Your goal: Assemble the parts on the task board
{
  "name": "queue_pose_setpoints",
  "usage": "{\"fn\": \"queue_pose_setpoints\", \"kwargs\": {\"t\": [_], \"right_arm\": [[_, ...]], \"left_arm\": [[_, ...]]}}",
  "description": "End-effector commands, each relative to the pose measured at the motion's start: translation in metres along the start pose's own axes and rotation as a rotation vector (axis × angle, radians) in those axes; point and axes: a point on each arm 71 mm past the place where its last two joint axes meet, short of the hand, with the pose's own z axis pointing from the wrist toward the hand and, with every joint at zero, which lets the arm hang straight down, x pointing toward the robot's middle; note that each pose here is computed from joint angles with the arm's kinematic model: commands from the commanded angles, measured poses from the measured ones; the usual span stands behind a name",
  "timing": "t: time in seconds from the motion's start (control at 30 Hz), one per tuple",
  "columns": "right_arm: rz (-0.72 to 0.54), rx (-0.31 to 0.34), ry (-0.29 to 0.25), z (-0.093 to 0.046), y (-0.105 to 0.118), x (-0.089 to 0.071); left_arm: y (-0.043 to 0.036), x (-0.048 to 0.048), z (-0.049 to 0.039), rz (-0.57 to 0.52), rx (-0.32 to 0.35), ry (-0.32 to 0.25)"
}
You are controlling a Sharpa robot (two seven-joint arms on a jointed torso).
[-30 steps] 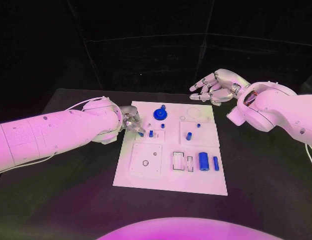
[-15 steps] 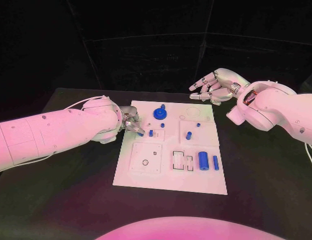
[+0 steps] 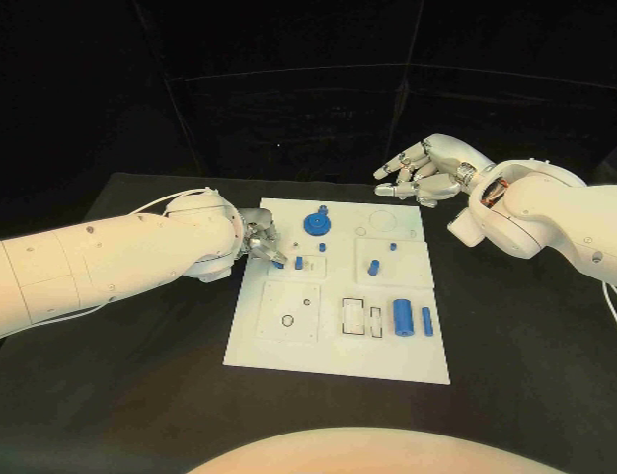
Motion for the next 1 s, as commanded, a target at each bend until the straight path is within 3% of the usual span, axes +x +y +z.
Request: {"fn": "queue_pose_setpoints", "kwargs": {"t": [0.03, 1.0], "right_arm": [[-0.001, -0.013, 0.005, 0.0005, 0.0021, 0.0001], [0.0, -0.015, 0.005, 0.0006, 0.0027, 0.0005]], "left_arm": [[0.0006, 0.004, 0.0014, 0.002, -0.005, 0.023], [0.0007, 0.0031, 0.0065, 0.003, -0.032, 0.037]]}}
